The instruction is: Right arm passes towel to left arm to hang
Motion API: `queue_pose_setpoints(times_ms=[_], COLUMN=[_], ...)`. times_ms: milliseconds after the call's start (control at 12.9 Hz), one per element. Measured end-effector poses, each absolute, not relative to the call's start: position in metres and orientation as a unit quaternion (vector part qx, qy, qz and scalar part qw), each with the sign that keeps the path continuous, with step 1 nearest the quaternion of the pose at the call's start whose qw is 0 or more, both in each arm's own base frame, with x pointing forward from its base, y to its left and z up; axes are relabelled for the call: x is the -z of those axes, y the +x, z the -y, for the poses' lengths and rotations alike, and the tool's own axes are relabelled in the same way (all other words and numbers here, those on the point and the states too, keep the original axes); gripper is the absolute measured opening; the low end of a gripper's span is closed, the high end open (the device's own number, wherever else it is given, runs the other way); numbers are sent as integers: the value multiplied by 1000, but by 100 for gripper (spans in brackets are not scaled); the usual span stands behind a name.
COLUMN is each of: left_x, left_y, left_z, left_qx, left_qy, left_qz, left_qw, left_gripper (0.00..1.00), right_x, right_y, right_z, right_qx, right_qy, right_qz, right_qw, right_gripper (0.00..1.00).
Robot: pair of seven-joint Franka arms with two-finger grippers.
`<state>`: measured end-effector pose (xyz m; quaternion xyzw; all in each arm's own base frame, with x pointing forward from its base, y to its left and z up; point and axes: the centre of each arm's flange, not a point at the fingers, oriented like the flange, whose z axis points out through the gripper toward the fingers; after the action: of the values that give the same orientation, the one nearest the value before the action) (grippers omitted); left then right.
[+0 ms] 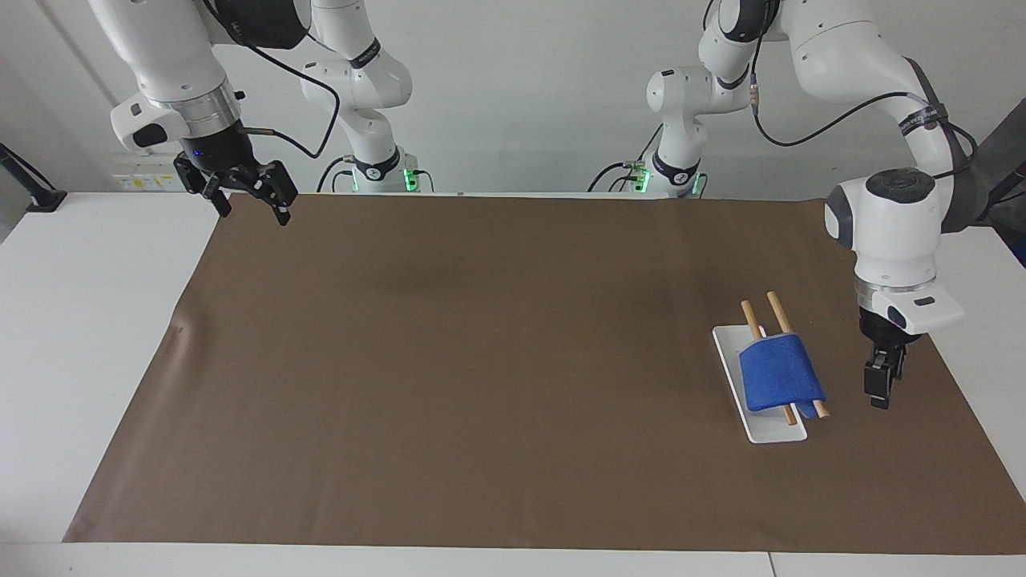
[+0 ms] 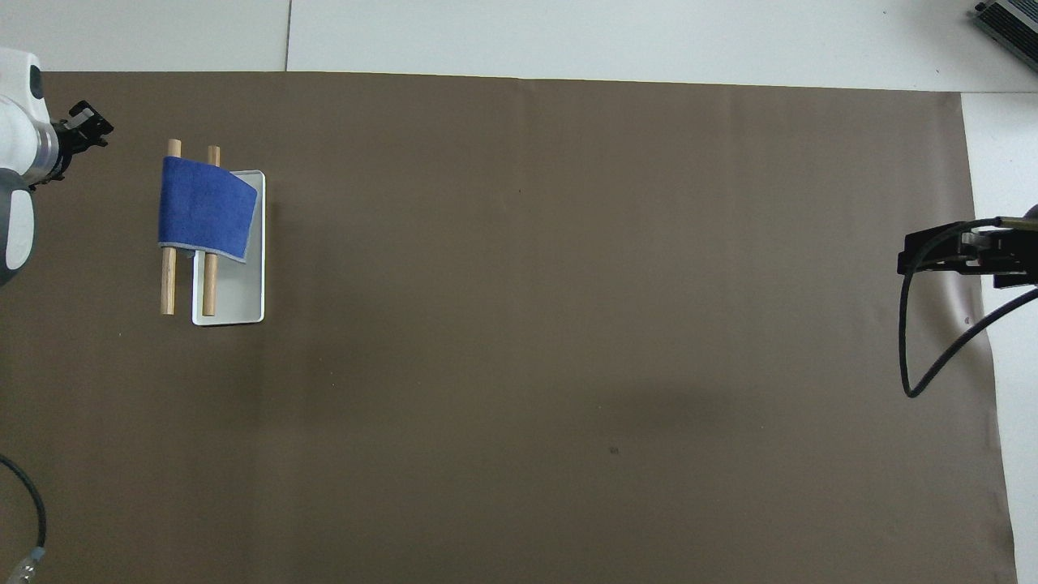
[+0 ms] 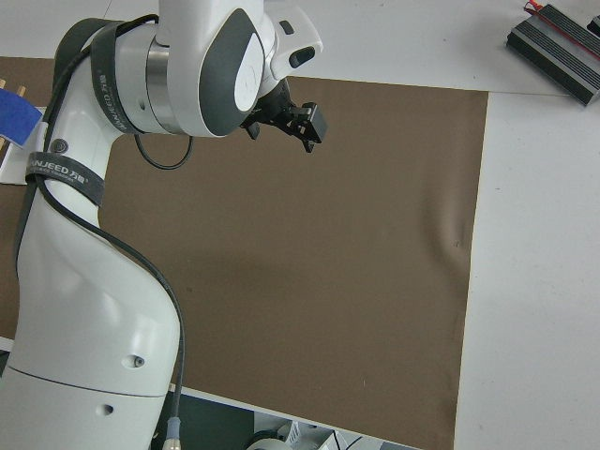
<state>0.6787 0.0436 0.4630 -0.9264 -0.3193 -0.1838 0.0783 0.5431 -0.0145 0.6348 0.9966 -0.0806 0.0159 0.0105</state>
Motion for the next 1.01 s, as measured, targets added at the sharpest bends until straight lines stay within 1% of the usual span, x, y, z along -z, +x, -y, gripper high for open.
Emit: queue_pose_setpoints(times_ms=[232, 387, 542, 697, 852, 1007], left_x=[-494, -510, -520, -539, -565, -594], left_y=[674, 667, 660, 652, 639, 617], left_z=[-43, -25, 2, 21, 27, 32], left_qx=[99, 57, 22, -10, -40, -62], left_qy=[-959, -969, -975, -978, -982, -988], left_qz=[257, 229, 212, 205, 182, 140], left_qw=[70, 70, 68, 48, 26, 13], left_gripper=[70, 70, 70, 70, 70, 70], right_x=[-648, -646, -642, -640, -640, -640], right_y=[538, 542, 545, 546, 546, 545], right_z=[15, 13, 9, 8, 8, 9], right_qx=[-5, -3, 1, 3, 3, 4], right_qy=[997, 997, 997, 997, 997, 997], right_qz=[82, 80, 77, 77, 77, 77], right_qw=[11, 12, 7, 6, 6, 6], right_gripper=[100, 100, 100, 100, 100, 100])
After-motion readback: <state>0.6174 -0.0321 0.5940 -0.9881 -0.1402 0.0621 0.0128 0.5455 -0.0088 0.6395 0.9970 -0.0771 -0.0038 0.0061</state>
